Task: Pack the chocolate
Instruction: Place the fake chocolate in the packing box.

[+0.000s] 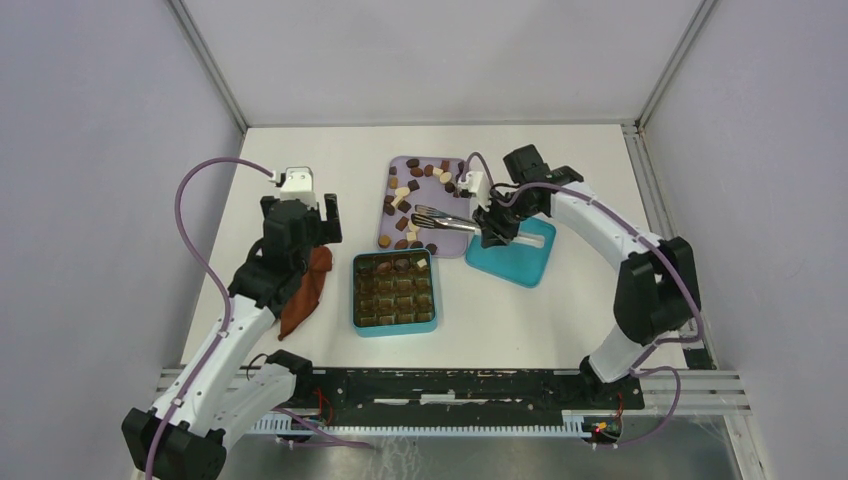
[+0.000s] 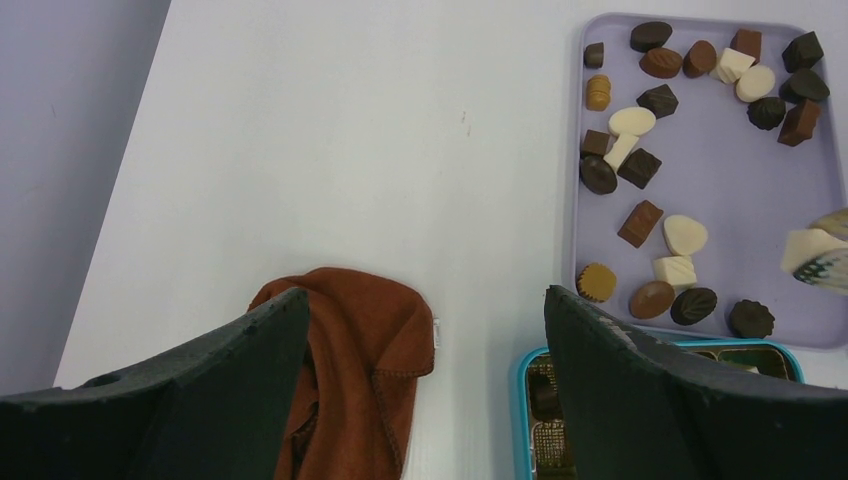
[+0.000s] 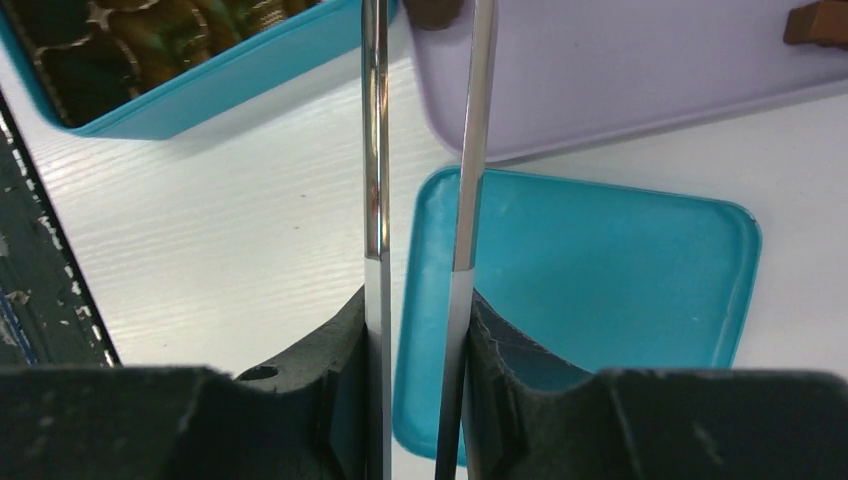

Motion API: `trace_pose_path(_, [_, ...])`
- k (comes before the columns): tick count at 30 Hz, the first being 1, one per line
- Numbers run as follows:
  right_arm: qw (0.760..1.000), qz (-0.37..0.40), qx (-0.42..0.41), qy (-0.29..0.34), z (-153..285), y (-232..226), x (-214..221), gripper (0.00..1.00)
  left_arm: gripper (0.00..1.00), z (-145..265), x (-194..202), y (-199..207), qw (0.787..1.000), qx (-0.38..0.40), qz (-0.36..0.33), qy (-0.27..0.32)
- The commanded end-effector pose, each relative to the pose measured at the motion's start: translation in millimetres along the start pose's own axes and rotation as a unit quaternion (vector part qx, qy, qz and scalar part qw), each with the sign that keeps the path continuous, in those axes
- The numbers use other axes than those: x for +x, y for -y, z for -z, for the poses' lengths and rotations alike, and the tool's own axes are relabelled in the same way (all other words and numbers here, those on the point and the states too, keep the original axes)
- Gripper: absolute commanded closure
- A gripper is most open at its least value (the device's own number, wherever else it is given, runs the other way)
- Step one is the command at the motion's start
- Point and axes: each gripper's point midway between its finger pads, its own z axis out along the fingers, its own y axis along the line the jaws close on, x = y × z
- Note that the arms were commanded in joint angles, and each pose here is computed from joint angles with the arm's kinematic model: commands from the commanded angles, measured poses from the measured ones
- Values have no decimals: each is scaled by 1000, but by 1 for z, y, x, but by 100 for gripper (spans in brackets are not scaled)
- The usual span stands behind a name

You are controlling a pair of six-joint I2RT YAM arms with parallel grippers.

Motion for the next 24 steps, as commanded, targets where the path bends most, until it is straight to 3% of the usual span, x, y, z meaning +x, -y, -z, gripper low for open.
trace_pose_path(1, [995,70,-13,67,26,-26,-19,93,7,2,-12,-4,1000,-4,-5,27])
trace_pose_path(11, [989,135,-46,31,30,-76,26,91,1,7,-16,6,998,34,-7,46])
trace_pose_path(24, [987,155,-16,-31,7,-75,40,88,1,-3,-7,12,999,40,-16,27])
